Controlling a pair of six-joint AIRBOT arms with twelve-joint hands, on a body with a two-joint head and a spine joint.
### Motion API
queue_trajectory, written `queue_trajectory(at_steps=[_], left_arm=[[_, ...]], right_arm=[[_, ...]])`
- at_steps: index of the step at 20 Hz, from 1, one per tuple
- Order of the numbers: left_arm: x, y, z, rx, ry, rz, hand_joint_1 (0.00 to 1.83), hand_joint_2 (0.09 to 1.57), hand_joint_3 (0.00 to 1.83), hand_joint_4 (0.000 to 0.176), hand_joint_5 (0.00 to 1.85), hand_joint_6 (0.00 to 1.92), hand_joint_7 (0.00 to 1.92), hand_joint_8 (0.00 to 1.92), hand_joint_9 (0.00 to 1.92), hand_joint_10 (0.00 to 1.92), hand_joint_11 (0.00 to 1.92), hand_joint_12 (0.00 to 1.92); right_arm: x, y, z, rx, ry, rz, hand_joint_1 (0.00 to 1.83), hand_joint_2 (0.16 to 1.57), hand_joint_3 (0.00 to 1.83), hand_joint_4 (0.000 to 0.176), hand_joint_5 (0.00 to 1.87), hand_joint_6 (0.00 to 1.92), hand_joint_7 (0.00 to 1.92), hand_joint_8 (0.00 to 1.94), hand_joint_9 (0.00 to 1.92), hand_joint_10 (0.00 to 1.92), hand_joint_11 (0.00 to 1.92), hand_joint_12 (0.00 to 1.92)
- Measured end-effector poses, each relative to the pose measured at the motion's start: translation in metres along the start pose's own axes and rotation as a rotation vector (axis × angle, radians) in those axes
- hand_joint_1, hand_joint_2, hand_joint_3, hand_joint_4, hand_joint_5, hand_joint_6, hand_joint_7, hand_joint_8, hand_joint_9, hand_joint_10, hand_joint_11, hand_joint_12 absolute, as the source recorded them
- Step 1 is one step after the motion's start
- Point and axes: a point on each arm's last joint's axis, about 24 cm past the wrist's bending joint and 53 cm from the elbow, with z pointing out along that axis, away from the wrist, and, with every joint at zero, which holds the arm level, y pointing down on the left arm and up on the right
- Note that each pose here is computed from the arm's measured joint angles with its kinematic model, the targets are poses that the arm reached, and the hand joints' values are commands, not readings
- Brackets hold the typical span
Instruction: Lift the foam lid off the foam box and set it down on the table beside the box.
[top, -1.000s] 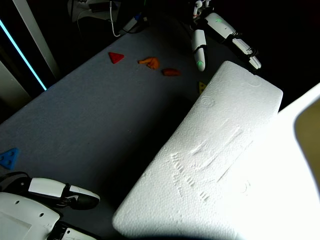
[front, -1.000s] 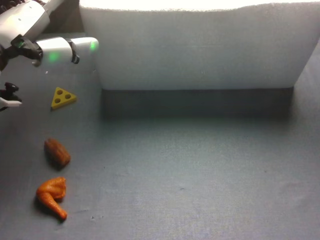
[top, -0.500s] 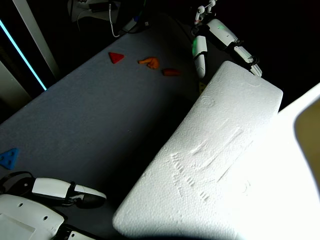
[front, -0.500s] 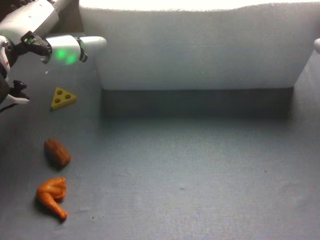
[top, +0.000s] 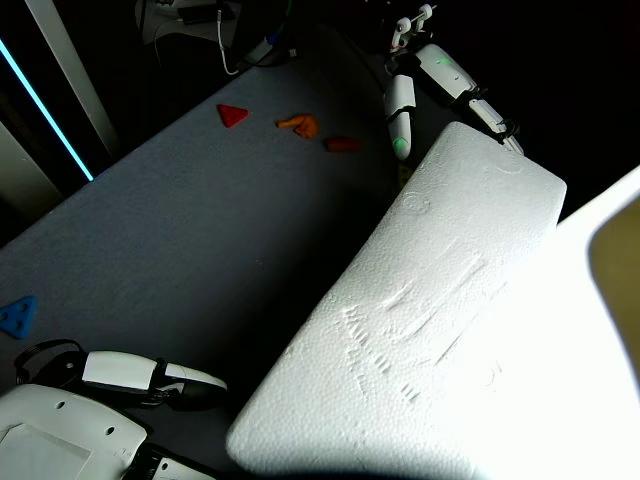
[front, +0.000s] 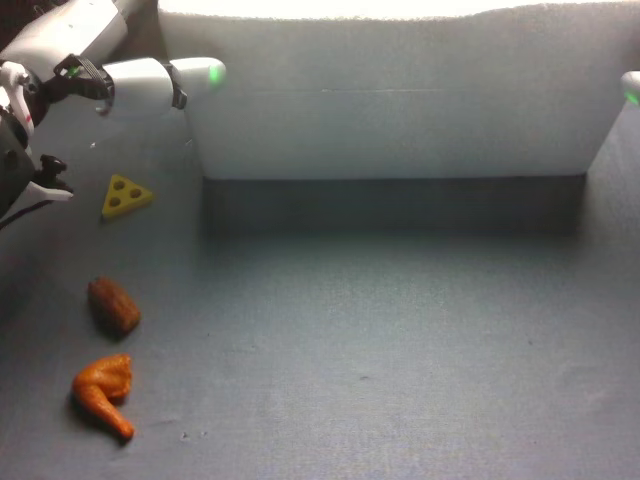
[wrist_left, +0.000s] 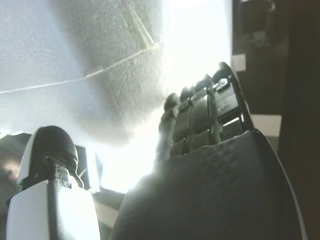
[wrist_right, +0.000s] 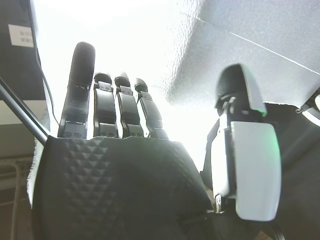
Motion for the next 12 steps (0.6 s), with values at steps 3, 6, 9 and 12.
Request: queue_trajectory(at_steps=[3,6,9,12], left_arm=[[0.0006,0.0003,0.0006,0.0,-0.002,-0.003,0.38,1.08,0.0,0.0,0.09,0.0,0.0,0.0,0.0,0.0,0.0,0.34],[0.0001,0.0003,0.001,0.001,-0.003,-0.002,0.38,1.1,0.0,0.0,0.15,0.01,0.0,0.0,0.0,0.0,0.0,0.34],[0.0,-0.0004,0.0011,0.004,-0.004,-0.013,0.36,1.12,0.0,0.0,0.19,0.01,0.0,0.0,0.0,0.0,0.0,0.71],[-0.0014,-0.0025,0.001,0.014,-0.011,-0.03,0.31,1.16,0.0,0.0,0.22,0.0,0.02,0.0,0.0,0.0,0.0,0.72]], right_arm=[[-0.0014,0.0009,0.0008,0.0,-0.005,0.005,0.48,1.19,0.0,0.0,0.0,0.0,0.0,0.0,0.01,0.01,0.0,0.75],[-0.0018,0.0003,0.0015,-0.001,-0.006,0.008,0.49,1.22,0.01,0.0,0.0,0.0,0.05,0.02,0.1,0.05,0.0,0.93],[-0.0037,0.0011,0.0016,-0.005,-0.013,0.024,0.56,1.26,0.0,0.0,0.01,0.76,0.23,0.07,0.01,0.82,0.0,1.66],[-0.0058,0.0031,0.0019,-0.016,-0.018,0.028,0.49,1.28,0.0,0.0,0.0,0.83,0.23,0.25,0.0,0.96,0.0,1.68]])
